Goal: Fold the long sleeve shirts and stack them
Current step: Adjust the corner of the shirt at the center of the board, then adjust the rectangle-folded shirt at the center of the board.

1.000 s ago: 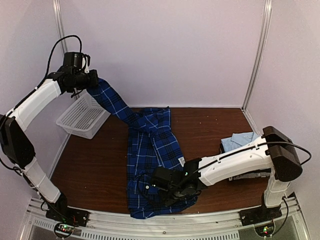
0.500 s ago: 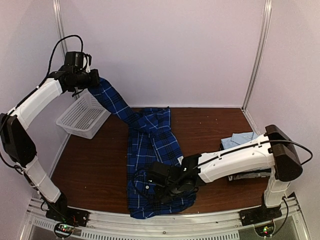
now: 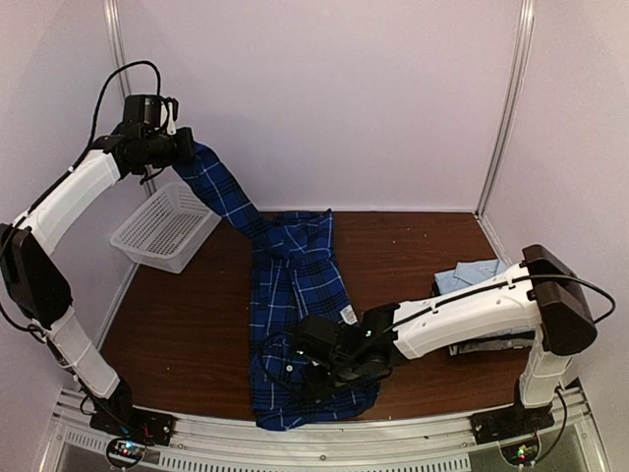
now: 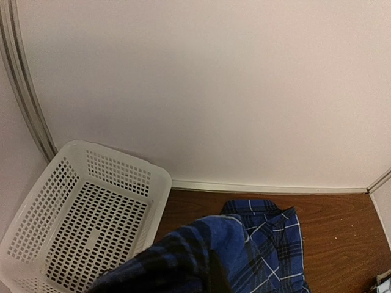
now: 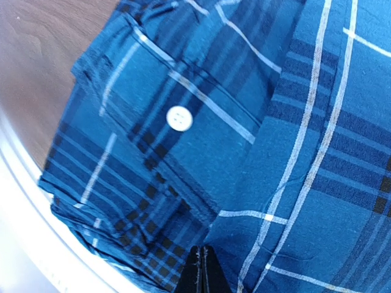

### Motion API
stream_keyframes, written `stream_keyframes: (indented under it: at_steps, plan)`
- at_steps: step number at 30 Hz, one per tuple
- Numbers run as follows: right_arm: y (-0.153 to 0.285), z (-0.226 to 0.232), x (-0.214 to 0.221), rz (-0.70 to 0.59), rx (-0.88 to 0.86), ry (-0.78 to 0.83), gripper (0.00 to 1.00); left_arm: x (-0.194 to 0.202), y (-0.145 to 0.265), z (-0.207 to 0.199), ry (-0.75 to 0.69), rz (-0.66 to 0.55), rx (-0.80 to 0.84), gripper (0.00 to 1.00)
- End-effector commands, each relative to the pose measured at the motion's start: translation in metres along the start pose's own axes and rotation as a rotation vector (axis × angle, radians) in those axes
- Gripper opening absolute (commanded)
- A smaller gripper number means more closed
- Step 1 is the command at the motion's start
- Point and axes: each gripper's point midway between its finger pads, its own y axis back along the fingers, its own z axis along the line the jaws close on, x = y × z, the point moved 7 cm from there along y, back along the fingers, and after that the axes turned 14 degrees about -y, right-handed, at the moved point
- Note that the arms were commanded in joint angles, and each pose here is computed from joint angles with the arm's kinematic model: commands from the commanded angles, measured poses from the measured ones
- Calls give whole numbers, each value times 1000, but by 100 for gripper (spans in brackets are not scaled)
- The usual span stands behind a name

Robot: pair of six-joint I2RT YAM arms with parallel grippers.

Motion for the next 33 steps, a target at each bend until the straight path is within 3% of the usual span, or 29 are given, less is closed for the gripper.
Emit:
stream_keyframes:
  at_steps: [1, 6, 12, 15, 20, 28, 33]
  plan:
    - [4, -4, -6, -4, -53, -23, 9, 7, -5, -10, -14, -18, 120, 0]
    - [24, -20, -21, -50, -100, -71, 30, 29, -3, -29, -36, 5, 292, 0]
    - [39, -52, -37, -109, -170, -195, 41, 49, 1, -56, -87, 35, 382, 0]
    - [53, -63, -64, -198, -161, -216, 46, 49, 1, -58, -80, 32, 389, 0]
    - [71, -95, -117, -322, -168, -298, 47, 18, 3, -78, -53, -43, 468, 0]
    - [96, -145, -179, -483, -154, -403, 48, -65, 23, -180, -95, -220, 685, 0]
    - [84, -157, -190, -472, -127, -395, 52, -74, 25, -178, -45, -259, 600, 0]
